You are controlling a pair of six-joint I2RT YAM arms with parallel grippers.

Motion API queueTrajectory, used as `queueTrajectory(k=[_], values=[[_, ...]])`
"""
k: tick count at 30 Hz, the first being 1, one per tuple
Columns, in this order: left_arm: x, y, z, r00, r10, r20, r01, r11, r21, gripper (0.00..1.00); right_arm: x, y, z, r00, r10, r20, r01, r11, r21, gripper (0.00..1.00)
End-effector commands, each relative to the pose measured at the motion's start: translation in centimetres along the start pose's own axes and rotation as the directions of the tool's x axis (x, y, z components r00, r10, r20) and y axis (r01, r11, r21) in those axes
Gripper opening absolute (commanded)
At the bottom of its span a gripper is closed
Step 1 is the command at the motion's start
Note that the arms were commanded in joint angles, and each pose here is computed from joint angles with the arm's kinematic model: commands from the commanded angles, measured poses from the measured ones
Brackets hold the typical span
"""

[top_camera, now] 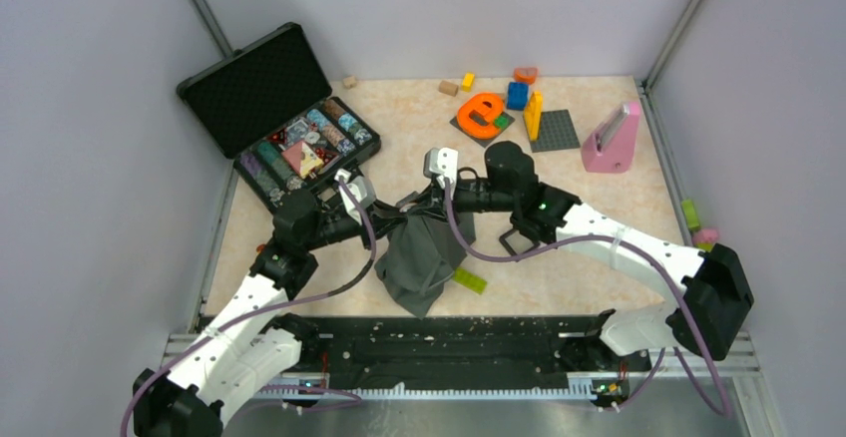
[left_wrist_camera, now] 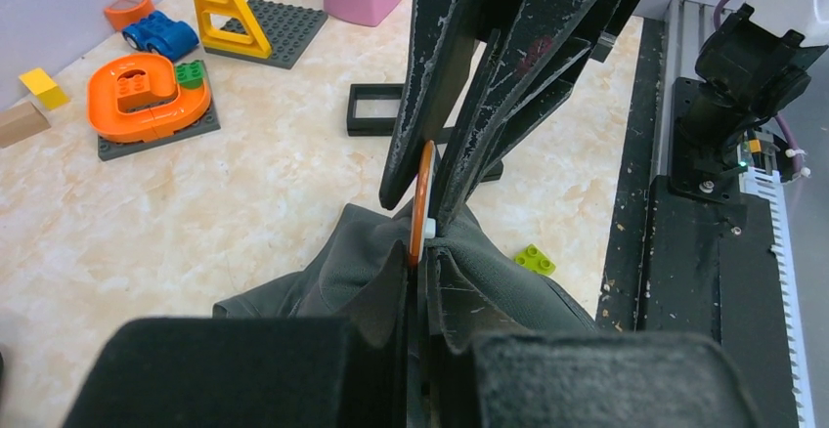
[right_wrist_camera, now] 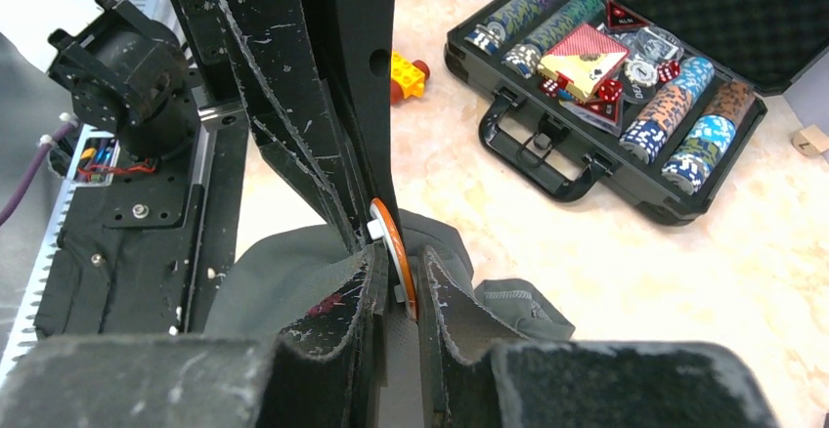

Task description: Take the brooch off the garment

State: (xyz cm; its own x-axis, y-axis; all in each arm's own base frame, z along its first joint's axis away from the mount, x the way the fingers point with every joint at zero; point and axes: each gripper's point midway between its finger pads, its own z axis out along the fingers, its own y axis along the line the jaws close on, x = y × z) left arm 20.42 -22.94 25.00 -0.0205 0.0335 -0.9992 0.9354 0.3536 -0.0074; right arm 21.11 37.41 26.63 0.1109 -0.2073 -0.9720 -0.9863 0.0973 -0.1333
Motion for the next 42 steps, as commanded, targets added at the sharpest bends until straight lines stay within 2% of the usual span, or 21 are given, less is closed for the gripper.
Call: queueTrajectory(k=[1,8,15,19,25,31,34,38,42], values=[[-3.4,-2.0,0.2,0.992,0.080,0.095,-0.089,0.991,0.100,0.00,0.8,-2.2,0.1,0.996,-0.052,-0.067,0.058,0.994,0.097,0.11],[-3.3,-1.7,0.3,0.993,0.073,0.090,-0.081,0.993,0.089,0.00,1.5,-1.9,-0.2,0.993,-0.057,-0.105,0.066,0.994,0.082,0.11],[-3.2,-1.5,0.4,0.994,0.069,0.083,-0.075,0.994,0.076,0.00,1.0,-1.1,-0.7,0.994,-0.071,-0.082,0.075,0.996,0.057,0.34],[-3.0,-1.3,0.4,0.995,0.067,0.076,-0.072,0.995,0.068,0.00,0.3,-0.5,-1.4,0.995,-0.086,-0.046,0.089,0.994,0.056,0.52],[-2.7,-0.6,0.4,0.995,0.074,0.065,-0.076,0.997,0.031,0.00,-0.2,-0.2,-2.3,0.997,-0.077,-0.028,0.079,0.994,0.072,0.68],[-2.8,0.7,0.1,0.993,0.098,0.064,-0.095,0.994,-0.056,0.00,0.1,-0.4,-2.7,1.000,-0.003,0.008,0.002,0.993,0.116,0.72],[-2.9,1.1,0.0,0.992,0.109,0.067,-0.103,0.991,-0.081,0.00,0.0,-1.1,-2.6,0.996,0.059,0.072,-0.071,0.982,0.175,0.73],[-3.0,1.0,0.0,0.990,0.119,0.076,-0.113,0.991,-0.078,0.00,-0.6,-1.0,-2.5,0.981,0.104,0.161,-0.133,0.975,0.180,0.66],[-3.1,1.0,-0.1,0.987,0.131,0.092,-0.123,0.989,-0.086,0.00,-0.8,-0.8,-1.8,0.975,0.144,0.166,-0.169,0.975,0.146,0.63]])
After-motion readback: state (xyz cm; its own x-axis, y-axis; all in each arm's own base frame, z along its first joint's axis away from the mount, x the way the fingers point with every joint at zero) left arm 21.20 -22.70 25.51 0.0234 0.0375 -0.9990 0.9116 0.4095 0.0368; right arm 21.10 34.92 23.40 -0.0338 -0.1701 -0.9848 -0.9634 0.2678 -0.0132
